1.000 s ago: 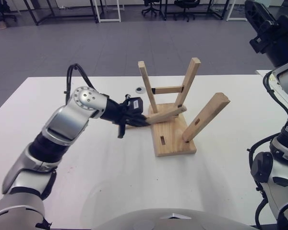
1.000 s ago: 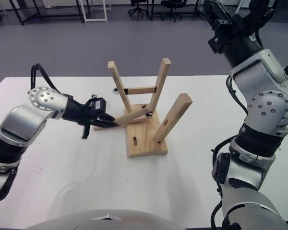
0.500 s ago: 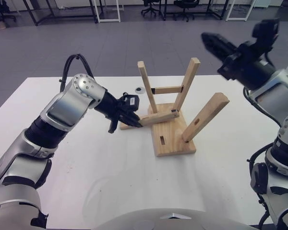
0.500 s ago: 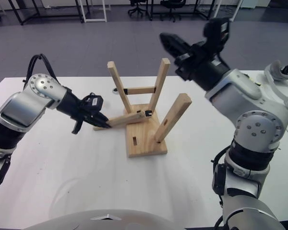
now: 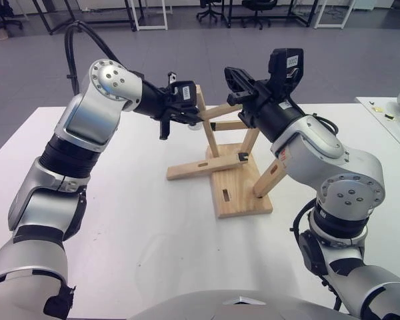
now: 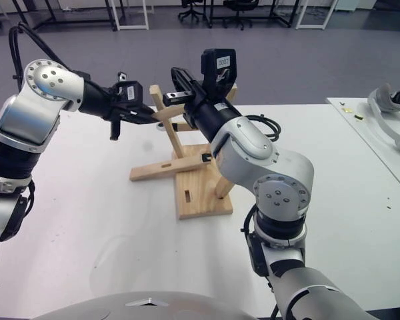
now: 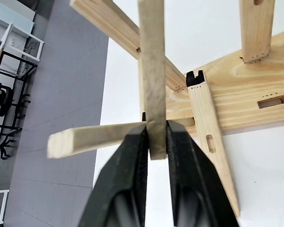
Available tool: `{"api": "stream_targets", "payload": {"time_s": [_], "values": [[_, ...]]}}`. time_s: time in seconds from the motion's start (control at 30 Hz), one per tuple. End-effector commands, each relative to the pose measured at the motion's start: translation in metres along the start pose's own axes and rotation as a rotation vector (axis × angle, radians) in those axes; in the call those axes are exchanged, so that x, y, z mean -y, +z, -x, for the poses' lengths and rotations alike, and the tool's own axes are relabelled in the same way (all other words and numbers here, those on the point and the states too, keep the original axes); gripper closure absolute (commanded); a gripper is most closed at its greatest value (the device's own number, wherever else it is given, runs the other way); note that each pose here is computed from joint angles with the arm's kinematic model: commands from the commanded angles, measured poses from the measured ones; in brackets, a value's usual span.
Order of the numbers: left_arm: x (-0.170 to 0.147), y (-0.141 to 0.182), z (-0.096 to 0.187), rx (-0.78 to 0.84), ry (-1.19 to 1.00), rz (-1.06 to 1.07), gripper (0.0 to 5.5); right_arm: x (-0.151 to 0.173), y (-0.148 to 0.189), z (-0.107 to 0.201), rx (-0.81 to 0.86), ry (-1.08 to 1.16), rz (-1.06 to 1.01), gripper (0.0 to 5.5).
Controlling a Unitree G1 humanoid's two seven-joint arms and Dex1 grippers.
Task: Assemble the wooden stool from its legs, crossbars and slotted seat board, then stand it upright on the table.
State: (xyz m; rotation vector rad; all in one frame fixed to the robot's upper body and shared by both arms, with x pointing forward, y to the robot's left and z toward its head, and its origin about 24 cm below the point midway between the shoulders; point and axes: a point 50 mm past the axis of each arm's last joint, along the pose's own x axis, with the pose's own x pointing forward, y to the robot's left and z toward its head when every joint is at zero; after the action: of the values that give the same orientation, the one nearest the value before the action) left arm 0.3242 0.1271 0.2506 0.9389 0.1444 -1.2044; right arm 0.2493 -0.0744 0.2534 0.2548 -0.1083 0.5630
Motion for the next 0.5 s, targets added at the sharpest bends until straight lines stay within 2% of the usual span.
{"api": "stream_targets", "payload": {"time_s": [0.03, 0.17, 0.5], "values": [[-0.017, 0.020, 0.026, 0.071, 0.090, 0.004, 5.09, 0.001, -0.002, 0.002, -0.016, -0.012, 0.033, 5.50], [-0.015, 0.035, 0.049, 0.181, 0.077, 0.046, 5.09, 0.002, -0.002, 0.001, -0.021, -0.018, 0.037, 5.50], [-0.011, 0.044, 0.073, 0.310, 0.063, 0.120, 5.09, 0.005, -0.005, 0.001, -0.026, -0.025, 0.042, 5.50]]}}
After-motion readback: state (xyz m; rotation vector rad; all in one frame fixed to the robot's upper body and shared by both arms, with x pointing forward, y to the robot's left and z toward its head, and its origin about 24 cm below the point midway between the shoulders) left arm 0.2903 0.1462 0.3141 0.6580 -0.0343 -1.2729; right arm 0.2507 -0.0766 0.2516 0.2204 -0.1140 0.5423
